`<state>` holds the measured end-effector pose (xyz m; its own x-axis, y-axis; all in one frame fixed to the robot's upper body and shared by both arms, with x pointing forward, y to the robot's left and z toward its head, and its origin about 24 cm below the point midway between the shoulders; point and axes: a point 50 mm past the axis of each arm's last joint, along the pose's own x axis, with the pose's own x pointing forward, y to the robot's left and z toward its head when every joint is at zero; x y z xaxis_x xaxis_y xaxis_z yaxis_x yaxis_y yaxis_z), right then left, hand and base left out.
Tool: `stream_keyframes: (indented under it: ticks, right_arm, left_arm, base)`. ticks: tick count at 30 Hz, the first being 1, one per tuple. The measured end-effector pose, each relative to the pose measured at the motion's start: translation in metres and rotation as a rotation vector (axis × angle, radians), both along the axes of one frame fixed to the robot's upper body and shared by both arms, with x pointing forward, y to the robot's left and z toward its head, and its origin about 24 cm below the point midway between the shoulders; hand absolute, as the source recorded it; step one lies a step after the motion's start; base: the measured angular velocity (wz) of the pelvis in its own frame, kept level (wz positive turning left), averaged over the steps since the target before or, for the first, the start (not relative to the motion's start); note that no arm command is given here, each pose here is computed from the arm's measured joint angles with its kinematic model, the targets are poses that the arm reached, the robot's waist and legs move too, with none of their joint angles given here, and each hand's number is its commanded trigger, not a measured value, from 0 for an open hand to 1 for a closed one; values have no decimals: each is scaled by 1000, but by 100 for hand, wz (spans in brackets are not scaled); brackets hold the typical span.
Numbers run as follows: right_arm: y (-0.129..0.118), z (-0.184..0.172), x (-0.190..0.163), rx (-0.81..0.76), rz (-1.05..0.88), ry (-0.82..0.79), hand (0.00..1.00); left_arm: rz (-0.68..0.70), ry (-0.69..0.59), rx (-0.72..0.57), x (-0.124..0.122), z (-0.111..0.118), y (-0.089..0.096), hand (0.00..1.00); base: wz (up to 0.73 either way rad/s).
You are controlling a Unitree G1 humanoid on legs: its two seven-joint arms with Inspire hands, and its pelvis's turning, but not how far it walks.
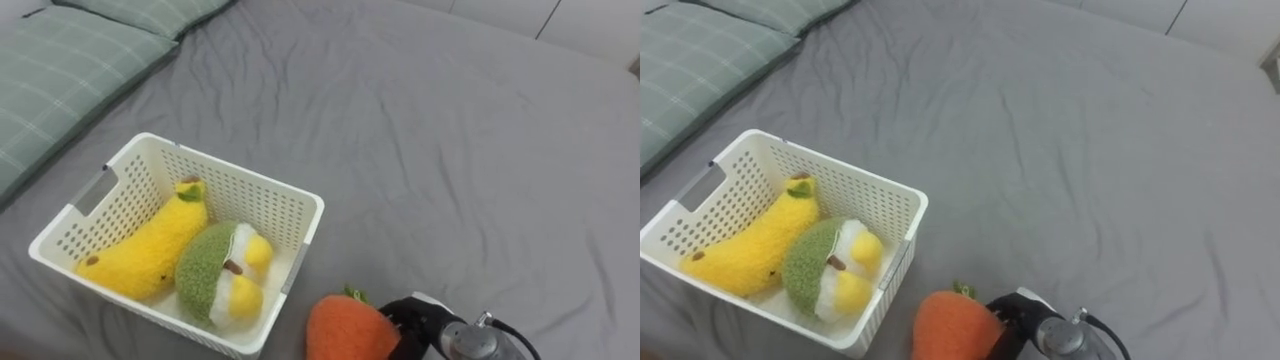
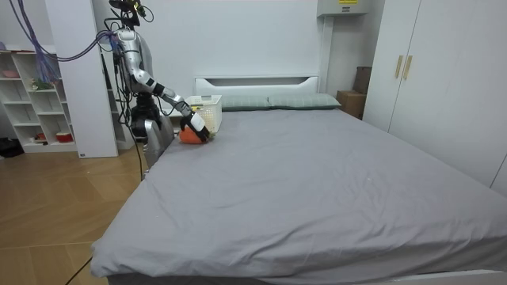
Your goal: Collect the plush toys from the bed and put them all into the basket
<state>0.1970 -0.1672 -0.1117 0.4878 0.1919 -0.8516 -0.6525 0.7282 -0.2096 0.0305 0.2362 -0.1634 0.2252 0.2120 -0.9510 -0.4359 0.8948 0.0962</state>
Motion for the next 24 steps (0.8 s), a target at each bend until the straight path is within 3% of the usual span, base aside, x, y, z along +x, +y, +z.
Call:
stream_keyframes:
  ticks: [14,19,24]
  right_arm:
    - [6,-2,-2,7,14,3,100]
    - [5,9,10,16,-3,-85,100]
    - [-11,15,17,16,-125,-158,100]
  left_arm:
    - [0,-1,-2,1,0,0,0]
    - [24,22,-5,-5,-2,0,0]
    - [55,28,7,-10,-1,4,0]
  base:
    - [1]
    - [0]
    - [-1]
